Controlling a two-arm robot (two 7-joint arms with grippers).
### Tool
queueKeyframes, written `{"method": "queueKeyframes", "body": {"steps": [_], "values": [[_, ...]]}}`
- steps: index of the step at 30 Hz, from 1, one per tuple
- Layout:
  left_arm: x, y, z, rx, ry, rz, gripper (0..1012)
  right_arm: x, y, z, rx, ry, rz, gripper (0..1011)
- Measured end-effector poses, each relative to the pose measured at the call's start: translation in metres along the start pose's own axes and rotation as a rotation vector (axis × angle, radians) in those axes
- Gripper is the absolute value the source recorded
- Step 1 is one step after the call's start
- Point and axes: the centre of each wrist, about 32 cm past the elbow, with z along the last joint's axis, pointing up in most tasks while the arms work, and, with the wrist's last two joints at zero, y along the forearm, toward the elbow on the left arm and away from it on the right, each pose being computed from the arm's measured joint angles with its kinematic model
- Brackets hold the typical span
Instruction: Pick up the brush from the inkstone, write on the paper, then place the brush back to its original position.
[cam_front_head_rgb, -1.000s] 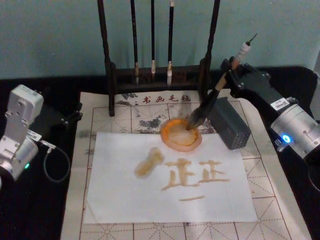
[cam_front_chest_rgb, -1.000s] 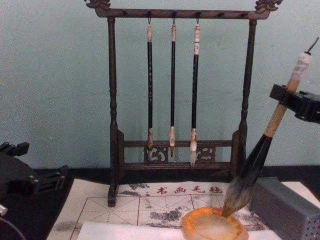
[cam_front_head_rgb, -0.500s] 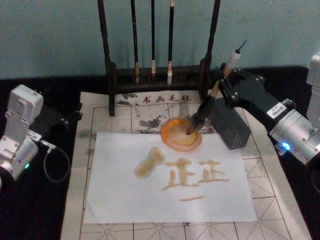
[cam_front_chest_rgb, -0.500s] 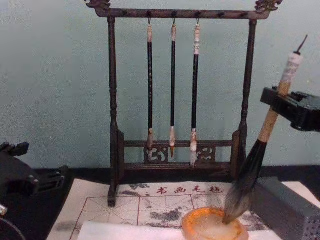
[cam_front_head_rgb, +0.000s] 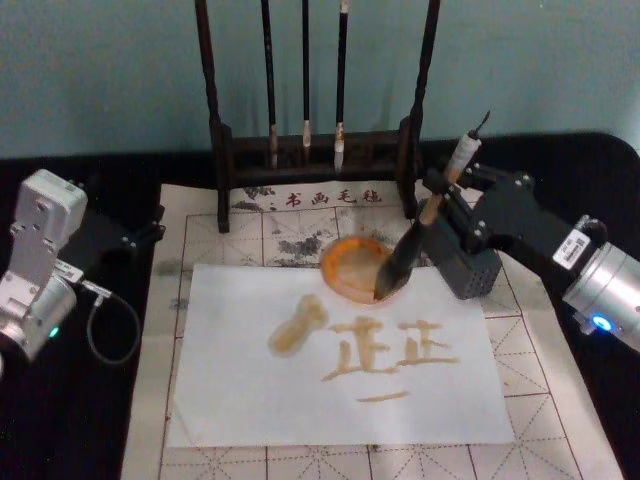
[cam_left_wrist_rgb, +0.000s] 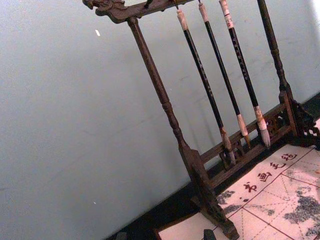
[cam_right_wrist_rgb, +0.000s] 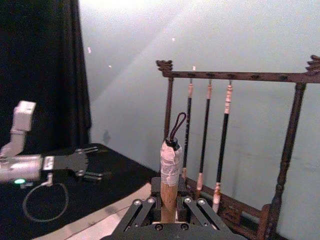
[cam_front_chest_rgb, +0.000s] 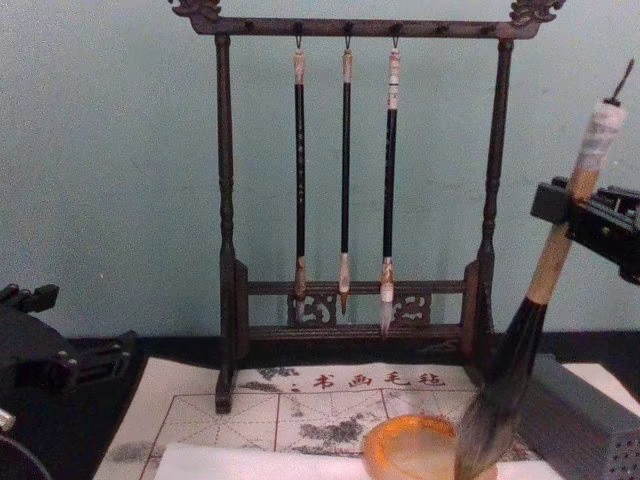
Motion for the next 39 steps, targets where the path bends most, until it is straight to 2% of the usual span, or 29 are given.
{"method": "queueKeyframes", "body": {"steps": [8, 16, 39], "values": [[0.0000, 0.0000, 0.0000, 0.000, 0.000, 0.000, 1001, -0.001, -0.011, 0.005, -0.022, 0.030, 0.065, 181], [0.0000, 0.0000, 0.0000, 0.000, 0.000, 0.000, 1001, 0.001, -0.021, 0.011, -0.052, 0.046, 0.162, 181], [0.0000, 0.0000, 0.0000, 0.000, 0.000, 0.000, 1001, -0.004, -0.040, 0.013, -0.089, 0.059, 0.224, 181]]}}
